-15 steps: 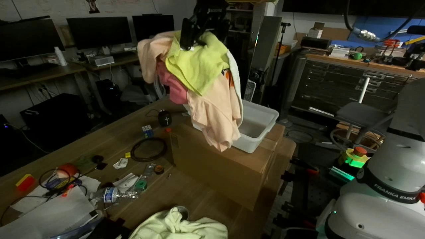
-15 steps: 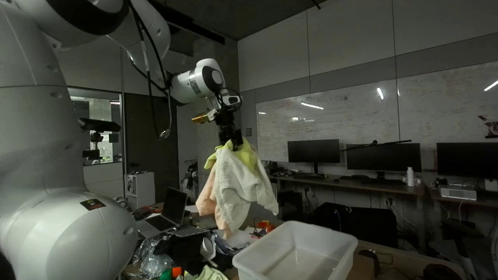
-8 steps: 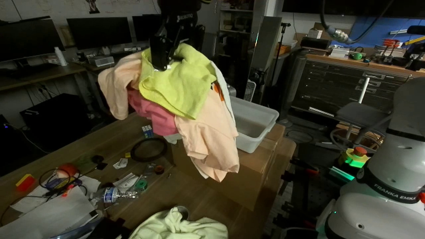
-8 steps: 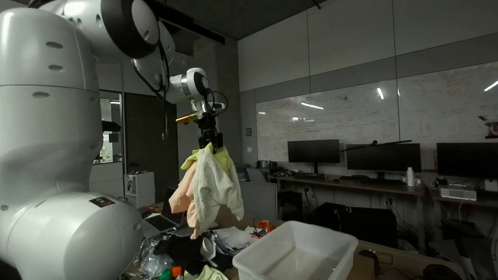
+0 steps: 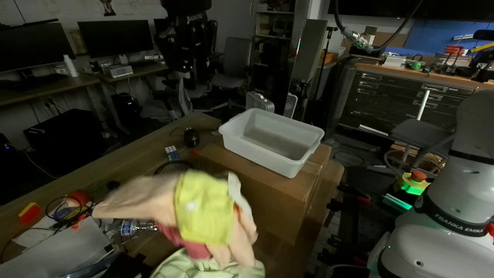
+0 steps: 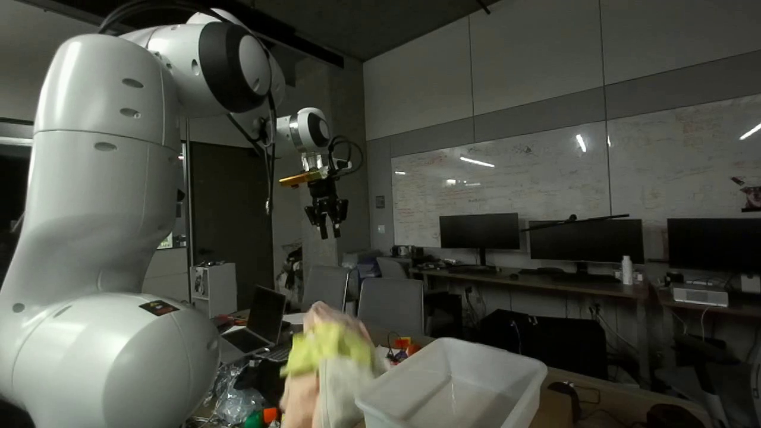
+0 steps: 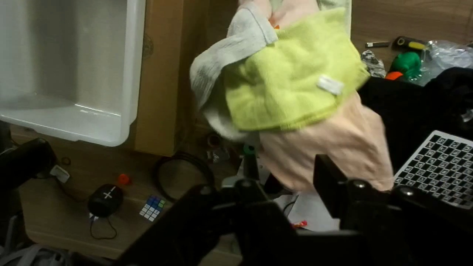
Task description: Remove all the objects from the white bowl
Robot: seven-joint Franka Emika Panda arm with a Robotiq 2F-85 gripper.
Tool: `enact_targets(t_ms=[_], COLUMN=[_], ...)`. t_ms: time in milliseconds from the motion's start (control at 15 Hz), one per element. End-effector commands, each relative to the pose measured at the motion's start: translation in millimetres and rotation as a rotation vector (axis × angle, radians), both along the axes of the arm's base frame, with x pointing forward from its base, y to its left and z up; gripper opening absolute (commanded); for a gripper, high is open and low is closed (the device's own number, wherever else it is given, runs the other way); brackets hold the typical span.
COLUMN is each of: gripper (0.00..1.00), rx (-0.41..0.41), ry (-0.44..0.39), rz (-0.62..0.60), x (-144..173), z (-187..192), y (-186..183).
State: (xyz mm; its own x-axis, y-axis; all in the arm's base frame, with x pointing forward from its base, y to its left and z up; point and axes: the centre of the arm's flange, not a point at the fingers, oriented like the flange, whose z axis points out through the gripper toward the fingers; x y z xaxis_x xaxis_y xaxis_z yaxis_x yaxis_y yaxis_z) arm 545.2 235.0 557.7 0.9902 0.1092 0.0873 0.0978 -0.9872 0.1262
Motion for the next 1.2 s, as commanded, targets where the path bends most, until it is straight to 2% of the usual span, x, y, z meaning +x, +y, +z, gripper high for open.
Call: enact_targets(t_ms=[0,200,267,533,667,867,1133], gripper=[0.78,0.99,1.00,1.00,1.00,1.00,1.00], rx=[-0.015,-0.037,-0.046,-0.102,-0.107,-0.101,-0.062], ry=[0.016,0.058,0.088,0.248,0.296,0.331,0.336], rz=[0.024,0.006,0.004,0.059,0.111,0.155,0.146], x=[10,2,-4,-41,-65,-97,-136], z=[14,12,10,1,-4,-12,-29], y=[-14,-32,-40,-68,-82,-99,-120])
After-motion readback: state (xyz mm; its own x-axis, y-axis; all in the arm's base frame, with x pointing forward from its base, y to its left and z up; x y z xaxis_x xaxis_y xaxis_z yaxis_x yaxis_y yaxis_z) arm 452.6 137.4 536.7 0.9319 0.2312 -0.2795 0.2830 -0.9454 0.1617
